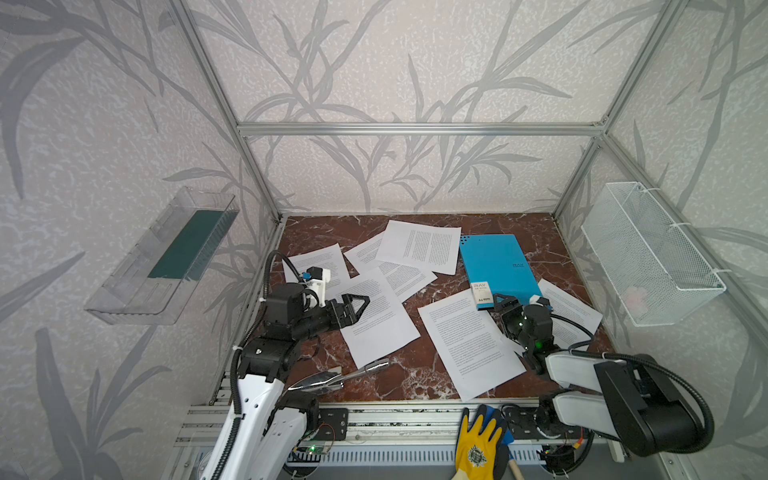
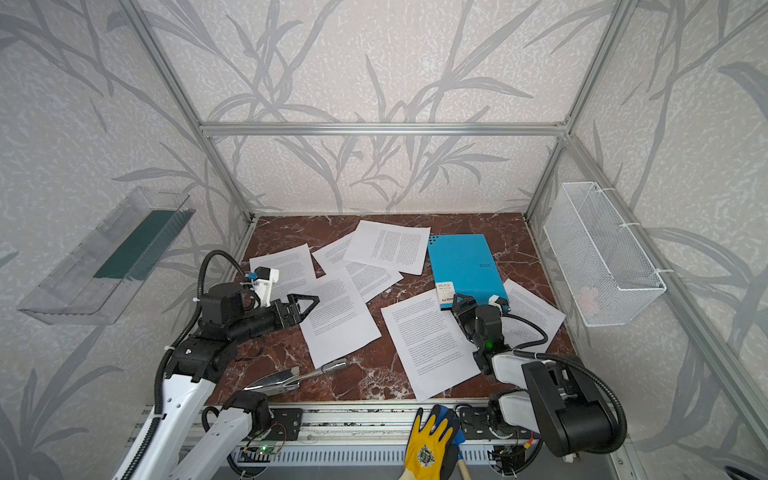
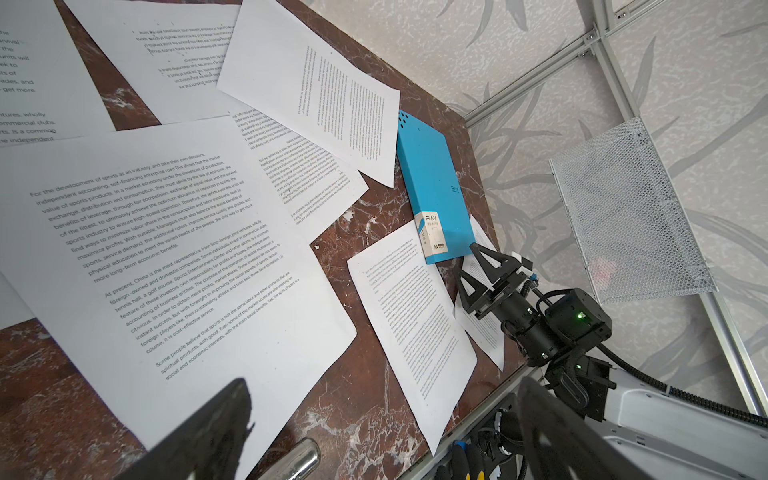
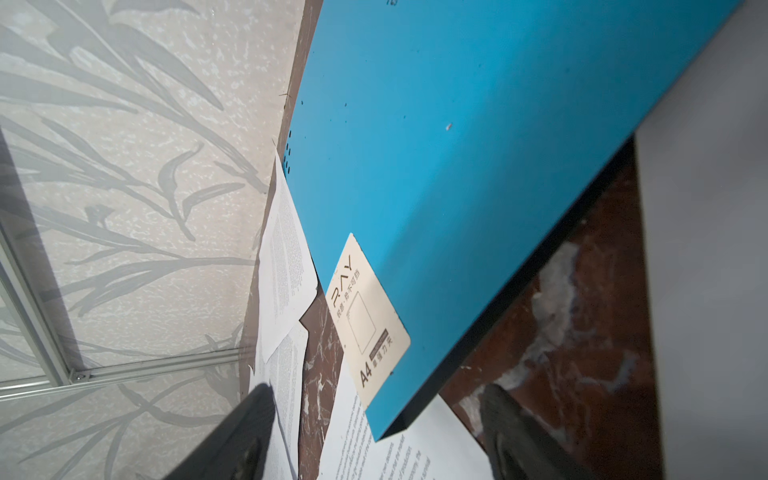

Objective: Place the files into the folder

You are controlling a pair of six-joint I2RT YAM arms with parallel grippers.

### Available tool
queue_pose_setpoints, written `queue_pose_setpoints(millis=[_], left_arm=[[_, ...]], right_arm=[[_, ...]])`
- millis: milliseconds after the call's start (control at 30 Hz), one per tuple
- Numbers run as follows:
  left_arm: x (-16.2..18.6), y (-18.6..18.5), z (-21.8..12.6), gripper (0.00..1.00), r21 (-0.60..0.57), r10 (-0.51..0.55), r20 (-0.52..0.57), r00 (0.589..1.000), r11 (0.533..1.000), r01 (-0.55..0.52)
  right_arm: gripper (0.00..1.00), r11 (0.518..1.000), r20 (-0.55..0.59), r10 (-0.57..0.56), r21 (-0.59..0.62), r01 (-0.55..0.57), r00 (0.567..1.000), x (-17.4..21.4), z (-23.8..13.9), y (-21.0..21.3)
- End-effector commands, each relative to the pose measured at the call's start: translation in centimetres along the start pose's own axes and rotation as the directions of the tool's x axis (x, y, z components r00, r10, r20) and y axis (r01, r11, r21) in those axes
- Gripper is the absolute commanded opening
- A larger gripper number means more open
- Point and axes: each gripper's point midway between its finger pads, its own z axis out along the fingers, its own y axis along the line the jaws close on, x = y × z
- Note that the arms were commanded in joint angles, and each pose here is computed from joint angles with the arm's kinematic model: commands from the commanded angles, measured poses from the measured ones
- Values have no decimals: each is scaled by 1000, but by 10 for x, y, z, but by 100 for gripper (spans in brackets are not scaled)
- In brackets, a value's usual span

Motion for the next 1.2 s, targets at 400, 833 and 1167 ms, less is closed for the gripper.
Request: queue_pose_setpoints(millis=[400, 833, 1167], left_arm=[[0, 1, 0, 99, 4, -1, 9, 1000, 1000, 1], [0, 3, 3, 99, 4, -9, 4, 1000, 1000, 9], [-1, 5, 4, 99, 5, -17, 4, 1000, 1000, 17]], right_arm=[[66, 990, 62, 28, -138, -19, 998, -8, 18, 9], [56, 998, 61, 21, -58, -17, 998, -11, 38, -20], [47, 998, 119, 49, -33, -45, 992, -29, 41, -29]])
